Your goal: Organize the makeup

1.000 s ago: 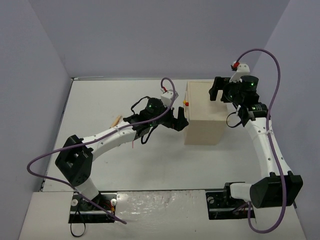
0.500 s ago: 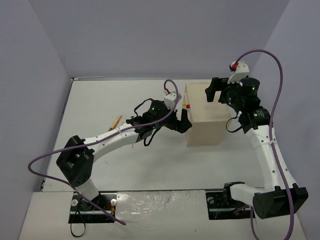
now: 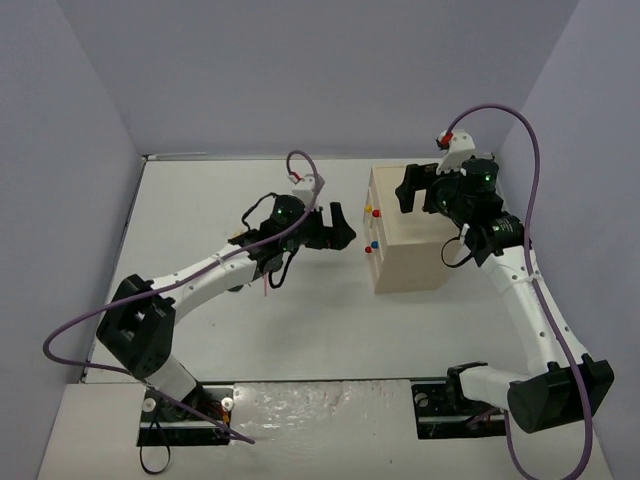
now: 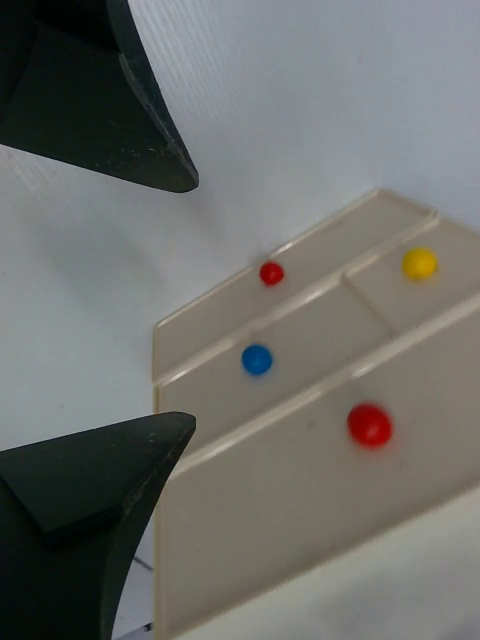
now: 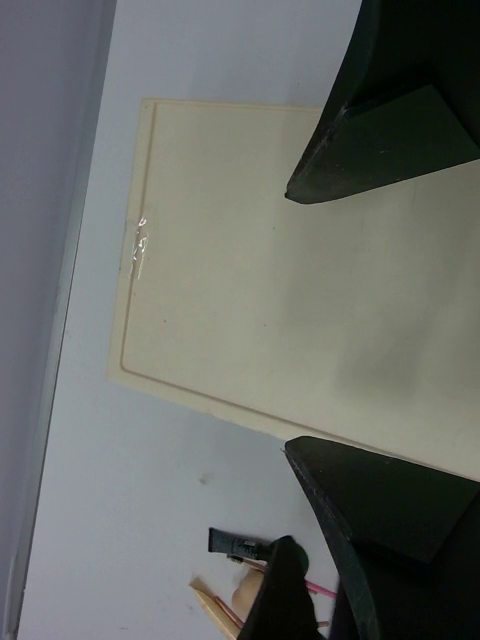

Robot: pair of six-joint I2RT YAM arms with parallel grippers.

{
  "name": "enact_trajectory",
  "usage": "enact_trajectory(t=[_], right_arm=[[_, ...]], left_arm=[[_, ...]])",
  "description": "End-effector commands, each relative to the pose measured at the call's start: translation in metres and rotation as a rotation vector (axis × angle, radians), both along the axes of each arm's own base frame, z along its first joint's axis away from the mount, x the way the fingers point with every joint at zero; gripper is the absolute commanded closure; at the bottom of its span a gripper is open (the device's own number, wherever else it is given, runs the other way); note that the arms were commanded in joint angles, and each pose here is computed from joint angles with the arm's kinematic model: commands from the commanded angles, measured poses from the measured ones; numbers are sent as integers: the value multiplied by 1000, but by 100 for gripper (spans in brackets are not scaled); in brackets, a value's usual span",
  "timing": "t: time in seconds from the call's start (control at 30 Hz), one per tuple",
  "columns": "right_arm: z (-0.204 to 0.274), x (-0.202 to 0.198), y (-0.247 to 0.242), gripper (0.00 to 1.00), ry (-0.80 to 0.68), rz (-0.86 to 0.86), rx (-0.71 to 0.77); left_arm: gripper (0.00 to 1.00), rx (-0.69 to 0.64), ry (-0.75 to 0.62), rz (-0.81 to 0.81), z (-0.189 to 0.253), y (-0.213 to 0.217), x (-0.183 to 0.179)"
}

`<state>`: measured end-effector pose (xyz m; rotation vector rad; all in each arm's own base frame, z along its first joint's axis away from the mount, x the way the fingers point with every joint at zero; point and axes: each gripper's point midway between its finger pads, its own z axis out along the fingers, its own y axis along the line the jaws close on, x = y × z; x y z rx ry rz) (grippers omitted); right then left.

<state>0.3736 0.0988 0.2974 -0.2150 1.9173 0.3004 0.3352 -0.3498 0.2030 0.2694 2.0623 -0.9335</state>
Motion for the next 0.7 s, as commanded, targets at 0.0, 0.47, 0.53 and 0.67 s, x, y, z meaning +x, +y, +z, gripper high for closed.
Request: enact_trajectory(t=[0.0,0.47,0.53,0.67], right_arm=[[1,16,4,0,-58,12,-14],[5,30,9,0,-110,51,-57],[3,32,11,0,-108,59,-57],[-1,34,14,0,-103,72,-61]], left_arm=[[13,-202,-13,85,46,16,42],[39,-278,-18,-156,29,-36,116],[39,-301,-18,-192,26,-44,119],[41,-360,-58,-257,35,-55,122]])
